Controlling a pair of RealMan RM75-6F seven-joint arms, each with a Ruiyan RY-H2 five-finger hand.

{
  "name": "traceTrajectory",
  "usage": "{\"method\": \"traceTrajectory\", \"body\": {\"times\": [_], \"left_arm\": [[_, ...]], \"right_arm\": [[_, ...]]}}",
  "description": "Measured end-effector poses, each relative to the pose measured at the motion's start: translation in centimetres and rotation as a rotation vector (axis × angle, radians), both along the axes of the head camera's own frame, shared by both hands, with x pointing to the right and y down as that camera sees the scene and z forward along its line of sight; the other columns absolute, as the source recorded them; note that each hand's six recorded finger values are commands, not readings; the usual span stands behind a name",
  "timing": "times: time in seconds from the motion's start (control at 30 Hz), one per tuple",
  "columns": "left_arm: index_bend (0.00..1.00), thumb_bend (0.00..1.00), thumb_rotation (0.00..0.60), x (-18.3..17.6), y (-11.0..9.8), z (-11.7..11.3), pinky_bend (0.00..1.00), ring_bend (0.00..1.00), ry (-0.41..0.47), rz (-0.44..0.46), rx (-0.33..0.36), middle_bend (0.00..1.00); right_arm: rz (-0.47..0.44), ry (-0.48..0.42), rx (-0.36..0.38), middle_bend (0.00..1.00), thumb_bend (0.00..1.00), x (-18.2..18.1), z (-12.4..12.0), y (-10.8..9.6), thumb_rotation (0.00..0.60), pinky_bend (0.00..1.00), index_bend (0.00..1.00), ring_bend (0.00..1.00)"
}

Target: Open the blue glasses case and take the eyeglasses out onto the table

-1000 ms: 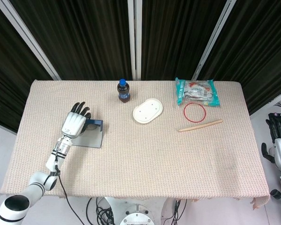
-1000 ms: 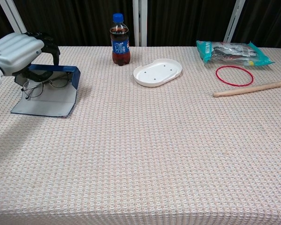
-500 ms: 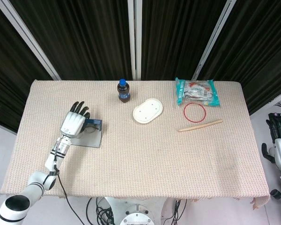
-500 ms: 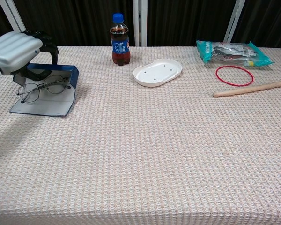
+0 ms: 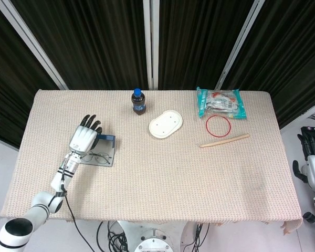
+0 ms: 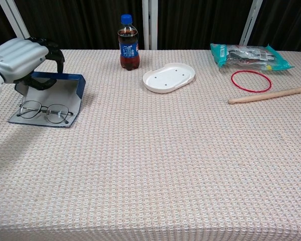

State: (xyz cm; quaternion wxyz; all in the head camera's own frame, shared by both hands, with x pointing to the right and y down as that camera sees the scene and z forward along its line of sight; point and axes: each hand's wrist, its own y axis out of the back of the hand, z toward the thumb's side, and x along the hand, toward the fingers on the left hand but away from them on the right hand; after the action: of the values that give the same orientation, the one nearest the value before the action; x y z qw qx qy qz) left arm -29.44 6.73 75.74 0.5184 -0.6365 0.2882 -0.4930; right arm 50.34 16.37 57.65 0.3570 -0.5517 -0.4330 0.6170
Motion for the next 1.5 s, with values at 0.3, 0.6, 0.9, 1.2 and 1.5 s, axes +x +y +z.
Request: {"method": "traceTrajectory", "body": {"times": [0.3, 0.6, 0.9, 1.2, 1.5], "left_arm": [[0.00, 0.30, 0.600, -0.4, -0.4, 0.4, 0.12, 0.04, -0.008, -0.034, -0.032, 0.19], [0.00, 0.27, 0.600, -1.1, -0.9, 0.3, 0.12, 0.03, -0.010, -0.088, -0.045, 0.15], [0.19, 0.27, 0.600, -1.1, -0.8, -0.9, 0.14, 0.01, 0.074, -0.133, -0.055, 0.14], [0.22, 0.28, 0.600, -0.1, 2.0, -2.9, 0.13, 0.00, 0.123, -0.175, -0.240, 0.13], [0.27, 0.29, 0.600, -2.2, 5.3, -4.1, 0.13, 0.00, -0.011, -0.221, -0.393, 0.12]], "right_arm": [[-0.005, -0.001, -0.006, 0.00, 0.47, -0.2, 0.2, -0.1, 0.600, 0.00, 0.00, 0.00], [-0.001, 0.000, -0.006, 0.00, 0.47, -0.1, 0.2, 0.0, 0.600, 0.00, 0.00, 0.00], [0.005, 0.000, -0.002, 0.00, 0.47, 0.2, 0.1, 0.0, 0.600, 0.00, 0.00, 0.00], [-0.005, 0.000, 0.026, 0.00, 0.47, 0.1, -0.8, -0.6, 0.600, 0.00, 0.00, 0.00], [-0.002, 0.000, 0.040, 0.00, 0.47, 0.0, -1.5, -0.8, 0.600, 0.00, 0.00, 0.00]]}}
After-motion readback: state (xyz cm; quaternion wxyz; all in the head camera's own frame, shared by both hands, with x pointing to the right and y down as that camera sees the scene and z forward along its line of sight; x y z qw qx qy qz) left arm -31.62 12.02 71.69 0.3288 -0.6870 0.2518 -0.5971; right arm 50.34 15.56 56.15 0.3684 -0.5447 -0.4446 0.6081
